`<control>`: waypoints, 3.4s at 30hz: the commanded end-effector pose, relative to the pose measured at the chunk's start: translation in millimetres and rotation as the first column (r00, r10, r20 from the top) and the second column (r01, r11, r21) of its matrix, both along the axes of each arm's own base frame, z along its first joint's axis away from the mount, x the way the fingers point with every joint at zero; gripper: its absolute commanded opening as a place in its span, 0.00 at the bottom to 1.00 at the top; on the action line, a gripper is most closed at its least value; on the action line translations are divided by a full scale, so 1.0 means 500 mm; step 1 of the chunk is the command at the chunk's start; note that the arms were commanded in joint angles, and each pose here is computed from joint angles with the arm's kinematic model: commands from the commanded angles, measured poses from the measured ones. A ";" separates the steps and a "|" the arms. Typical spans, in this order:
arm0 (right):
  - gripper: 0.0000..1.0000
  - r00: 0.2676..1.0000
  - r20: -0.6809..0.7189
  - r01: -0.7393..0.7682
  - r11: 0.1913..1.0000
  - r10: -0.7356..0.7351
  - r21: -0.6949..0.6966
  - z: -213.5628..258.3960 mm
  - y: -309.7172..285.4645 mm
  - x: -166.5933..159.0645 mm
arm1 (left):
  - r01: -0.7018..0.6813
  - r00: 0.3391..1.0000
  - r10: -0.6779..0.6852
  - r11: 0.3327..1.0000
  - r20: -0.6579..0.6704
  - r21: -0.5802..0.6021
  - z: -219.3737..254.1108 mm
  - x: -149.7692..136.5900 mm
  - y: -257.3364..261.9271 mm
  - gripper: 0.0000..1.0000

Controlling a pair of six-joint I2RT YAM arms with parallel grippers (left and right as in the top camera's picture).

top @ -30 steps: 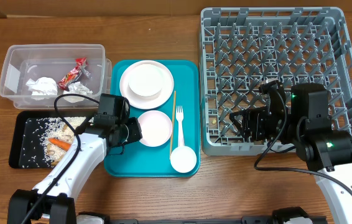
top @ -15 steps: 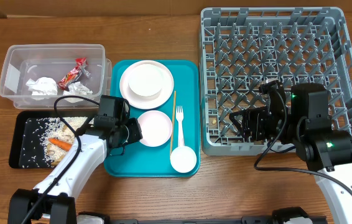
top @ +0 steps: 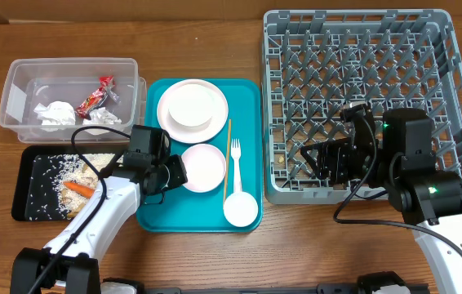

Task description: Sort waste into correct bins and load items into the dishwasher

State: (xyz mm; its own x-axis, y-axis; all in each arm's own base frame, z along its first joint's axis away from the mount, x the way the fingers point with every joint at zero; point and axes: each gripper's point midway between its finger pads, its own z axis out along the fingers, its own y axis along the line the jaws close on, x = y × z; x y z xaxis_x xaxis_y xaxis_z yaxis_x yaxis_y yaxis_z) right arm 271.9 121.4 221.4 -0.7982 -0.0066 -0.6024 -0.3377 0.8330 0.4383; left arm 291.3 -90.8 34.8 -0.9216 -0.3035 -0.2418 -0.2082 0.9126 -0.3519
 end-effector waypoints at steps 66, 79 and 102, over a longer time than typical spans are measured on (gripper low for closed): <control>0.34 0.998 -0.064 0.003 0.946 -0.025 -0.325 -0.051 0.147 0.082 | 0.351 0.879 -0.360 0.932 0.314 0.085 0.306 0.037 -0.225 0.04; 0.28 0.996 -0.089 -0.009 0.943 -0.022 -0.332 -0.078 0.158 0.095 | 0.356 0.876 -0.366 0.930 0.315 0.090 0.306 0.037 -0.224 0.04; 0.25 0.997 -0.070 -0.003 0.947 -0.021 -0.321 -0.028 0.160 0.099 | 0.351 0.875 -0.366 0.930 0.318 0.107 0.305 0.041 -0.219 0.05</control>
